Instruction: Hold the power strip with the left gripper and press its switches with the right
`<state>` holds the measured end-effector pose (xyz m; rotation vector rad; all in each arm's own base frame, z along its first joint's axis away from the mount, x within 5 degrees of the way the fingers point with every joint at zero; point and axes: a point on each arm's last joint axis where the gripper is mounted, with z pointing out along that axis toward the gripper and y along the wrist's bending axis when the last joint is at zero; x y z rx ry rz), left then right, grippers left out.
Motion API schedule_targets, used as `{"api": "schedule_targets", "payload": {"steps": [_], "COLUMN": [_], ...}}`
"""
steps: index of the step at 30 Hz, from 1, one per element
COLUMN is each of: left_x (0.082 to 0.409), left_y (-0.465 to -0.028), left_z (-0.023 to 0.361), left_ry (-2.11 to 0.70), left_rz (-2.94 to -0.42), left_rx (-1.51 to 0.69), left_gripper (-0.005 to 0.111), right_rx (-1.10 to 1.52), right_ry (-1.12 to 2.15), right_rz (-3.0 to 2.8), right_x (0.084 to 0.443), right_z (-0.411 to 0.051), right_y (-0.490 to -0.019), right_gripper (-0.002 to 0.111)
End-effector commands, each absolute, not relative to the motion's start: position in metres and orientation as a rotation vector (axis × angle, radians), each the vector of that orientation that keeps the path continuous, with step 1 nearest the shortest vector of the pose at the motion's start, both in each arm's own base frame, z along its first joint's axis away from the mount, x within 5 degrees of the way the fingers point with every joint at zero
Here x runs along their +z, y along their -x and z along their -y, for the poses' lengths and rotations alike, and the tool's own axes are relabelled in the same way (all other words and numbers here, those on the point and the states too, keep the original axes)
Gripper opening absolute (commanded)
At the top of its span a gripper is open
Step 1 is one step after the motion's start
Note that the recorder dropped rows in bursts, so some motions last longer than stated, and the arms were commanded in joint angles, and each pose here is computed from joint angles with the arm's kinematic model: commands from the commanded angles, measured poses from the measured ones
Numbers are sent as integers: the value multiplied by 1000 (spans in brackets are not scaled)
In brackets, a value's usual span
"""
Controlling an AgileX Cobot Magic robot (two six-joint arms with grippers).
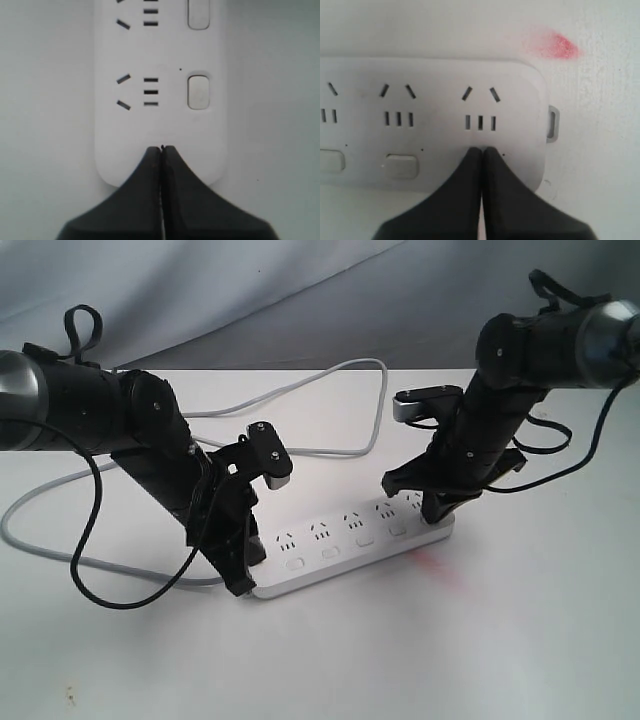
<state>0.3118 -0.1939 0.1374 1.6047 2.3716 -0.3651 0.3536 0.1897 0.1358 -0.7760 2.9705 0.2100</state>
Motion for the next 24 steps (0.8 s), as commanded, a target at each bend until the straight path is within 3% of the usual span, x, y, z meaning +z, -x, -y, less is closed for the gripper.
{"api": "schedule_targets", "payload": {"steps": [1, 10, 19, 24], "left_x": [137, 137, 137, 137], "left_y": [-311, -311, -311, -311], "left_z": [195, 195, 195, 195], "left_ry": [-1589, -1588, -1567, -1567], "left_rz": [-2381, -2382, -2403, -2403], "left_rx": [-376, -377, -383, -383], "left_gripper": [0, 0, 0, 0], "right_rx": [68, 62, -6, 23], "right_ry": [796, 687, 674, 667], "right_rz": [-3033, -3028, -3098, -3048], "right_x": [118, 118, 88, 115], "right_z": [-193, -209, -212, -212], "right_y": [-344, -338, -330, -330], "right_gripper": [0, 0, 0, 0]}}
